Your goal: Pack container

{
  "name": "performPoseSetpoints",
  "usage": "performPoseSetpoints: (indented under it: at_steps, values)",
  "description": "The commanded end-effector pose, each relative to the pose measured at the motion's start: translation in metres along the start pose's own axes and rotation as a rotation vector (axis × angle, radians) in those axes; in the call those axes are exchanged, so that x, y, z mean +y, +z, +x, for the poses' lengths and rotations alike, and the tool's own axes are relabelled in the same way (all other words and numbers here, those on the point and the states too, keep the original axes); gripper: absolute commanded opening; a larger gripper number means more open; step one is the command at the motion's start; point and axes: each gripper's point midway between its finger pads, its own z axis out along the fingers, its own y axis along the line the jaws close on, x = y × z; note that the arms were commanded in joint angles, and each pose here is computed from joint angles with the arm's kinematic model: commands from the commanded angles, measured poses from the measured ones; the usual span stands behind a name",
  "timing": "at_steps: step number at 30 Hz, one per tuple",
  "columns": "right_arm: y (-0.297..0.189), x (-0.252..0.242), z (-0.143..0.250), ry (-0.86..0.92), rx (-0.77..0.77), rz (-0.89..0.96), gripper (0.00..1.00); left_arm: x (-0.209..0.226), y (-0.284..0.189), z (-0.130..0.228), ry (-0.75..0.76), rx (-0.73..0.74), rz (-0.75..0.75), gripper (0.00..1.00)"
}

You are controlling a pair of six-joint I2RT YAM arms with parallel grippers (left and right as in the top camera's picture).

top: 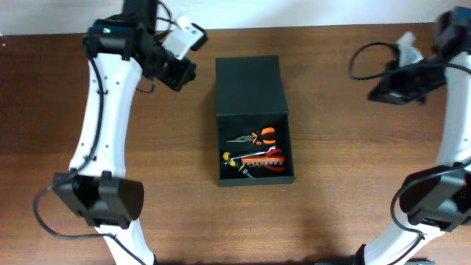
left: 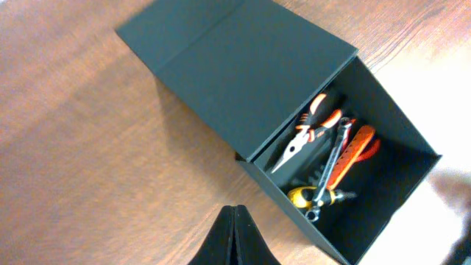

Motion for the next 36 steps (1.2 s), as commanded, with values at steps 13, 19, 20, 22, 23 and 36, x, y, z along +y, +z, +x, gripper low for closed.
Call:
performPoseSetpoints:
  at_steps: [13, 19, 20, 22, 23, 36]
  values:
    - [0.150, 0.026, -0.001, -0.068, 0.332, -0.215, 0.04, 0.021, 0.124, 0.054, -0.322, 0.167, 0.389, 0.02]
    - [0.186, 0.014, -0.001, -0.051, 0.380, -0.253, 0.04, 0.024, 0.151, 0.069, -0.362, 0.210, 0.431, 0.02]
    - [0.192, 0.012, -0.001, -0.045, 0.390, -0.257, 0.04, 0.024, 0.154, 0.071, -0.367, 0.216, 0.435, 0.02]
    - [0.204, 0.008, 0.000, -0.038, 0.403, -0.268, 0.04, 0.025, 0.165, 0.077, -0.385, 0.233, 0.452, 0.02]
    - [0.207, 0.008, 0.000, -0.041, 0.406, -0.283, 0.04, 0.025, 0.169, 0.079, -0.392, 0.237, 0.462, 0.02]
    - [0.241, 0.011, 0.004, -0.069, 0.434, -0.336, 0.04, 0.021, 0.219, 0.095, -0.455, 0.270, 0.529, 0.02]
